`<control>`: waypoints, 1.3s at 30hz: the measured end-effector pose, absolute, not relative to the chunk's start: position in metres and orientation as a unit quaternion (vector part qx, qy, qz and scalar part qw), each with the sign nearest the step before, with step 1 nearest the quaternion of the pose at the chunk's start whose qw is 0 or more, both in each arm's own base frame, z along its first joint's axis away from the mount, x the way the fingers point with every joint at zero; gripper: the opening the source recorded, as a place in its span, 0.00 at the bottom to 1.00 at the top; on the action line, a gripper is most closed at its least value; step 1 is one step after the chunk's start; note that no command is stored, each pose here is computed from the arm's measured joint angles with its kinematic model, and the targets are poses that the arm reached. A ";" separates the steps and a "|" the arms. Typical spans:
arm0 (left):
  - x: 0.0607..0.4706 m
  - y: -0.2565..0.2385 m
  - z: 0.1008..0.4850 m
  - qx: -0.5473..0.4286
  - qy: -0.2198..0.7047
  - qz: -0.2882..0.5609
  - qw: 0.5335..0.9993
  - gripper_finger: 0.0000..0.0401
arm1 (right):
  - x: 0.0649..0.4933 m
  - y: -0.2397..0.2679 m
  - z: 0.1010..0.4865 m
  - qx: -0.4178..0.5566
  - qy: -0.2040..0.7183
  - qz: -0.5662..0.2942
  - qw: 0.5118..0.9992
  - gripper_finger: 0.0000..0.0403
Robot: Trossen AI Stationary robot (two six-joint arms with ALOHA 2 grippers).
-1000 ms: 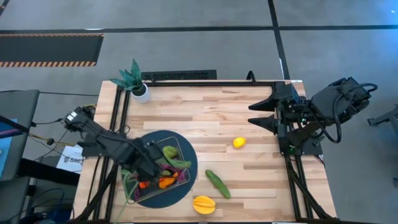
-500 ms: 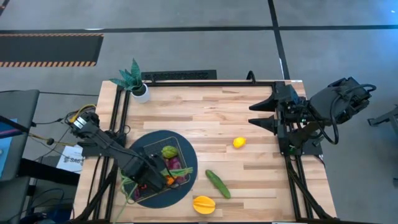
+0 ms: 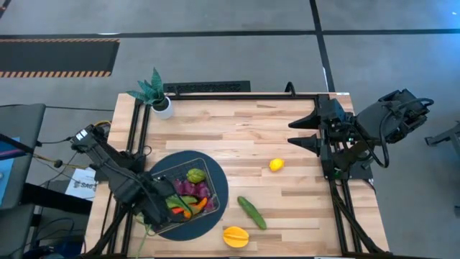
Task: Build produce basket
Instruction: Put the bunch of green beans into the wire basket
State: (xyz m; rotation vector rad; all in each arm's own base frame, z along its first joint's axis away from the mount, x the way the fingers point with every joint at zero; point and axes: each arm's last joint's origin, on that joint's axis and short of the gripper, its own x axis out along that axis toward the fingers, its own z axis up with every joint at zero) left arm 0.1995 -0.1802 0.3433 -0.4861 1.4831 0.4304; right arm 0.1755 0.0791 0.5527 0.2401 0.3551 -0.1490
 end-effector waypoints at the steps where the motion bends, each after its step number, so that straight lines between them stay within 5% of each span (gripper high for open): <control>1: 0.198 -0.182 0.343 -0.218 0.664 0.192 0.689 0.00 | 0.175 0.079 0.553 0.119 0.176 -0.074 0.974 0.56; 5: 0.194 -0.184 0.328 -0.202 0.681 0.206 0.673 0.00 | 0.175 0.079 0.553 0.119 0.176 -0.074 0.974 0.56; 12: 0.164 -0.182 0.265 -0.153 0.796 0.238 0.535 0.00 | 0.181 0.083 0.550 0.117 0.185 -0.067 0.973 0.56; 16: 0.154 -0.180 0.250 -0.141 0.824 0.241 0.493 0.00 | 0.184 0.084 0.549 0.116 0.189 -0.065 0.973 0.56; 30: 0.171 -0.171 0.246 -0.120 0.815 0.181 0.537 0.02 | 0.194 0.089 0.544 0.108 0.199 -0.069 0.972 0.56; 39: 0.191 -0.154 0.245 -0.135 0.805 0.163 0.554 0.24 | 0.201 0.094 0.539 0.098 0.216 -0.064 0.969 0.56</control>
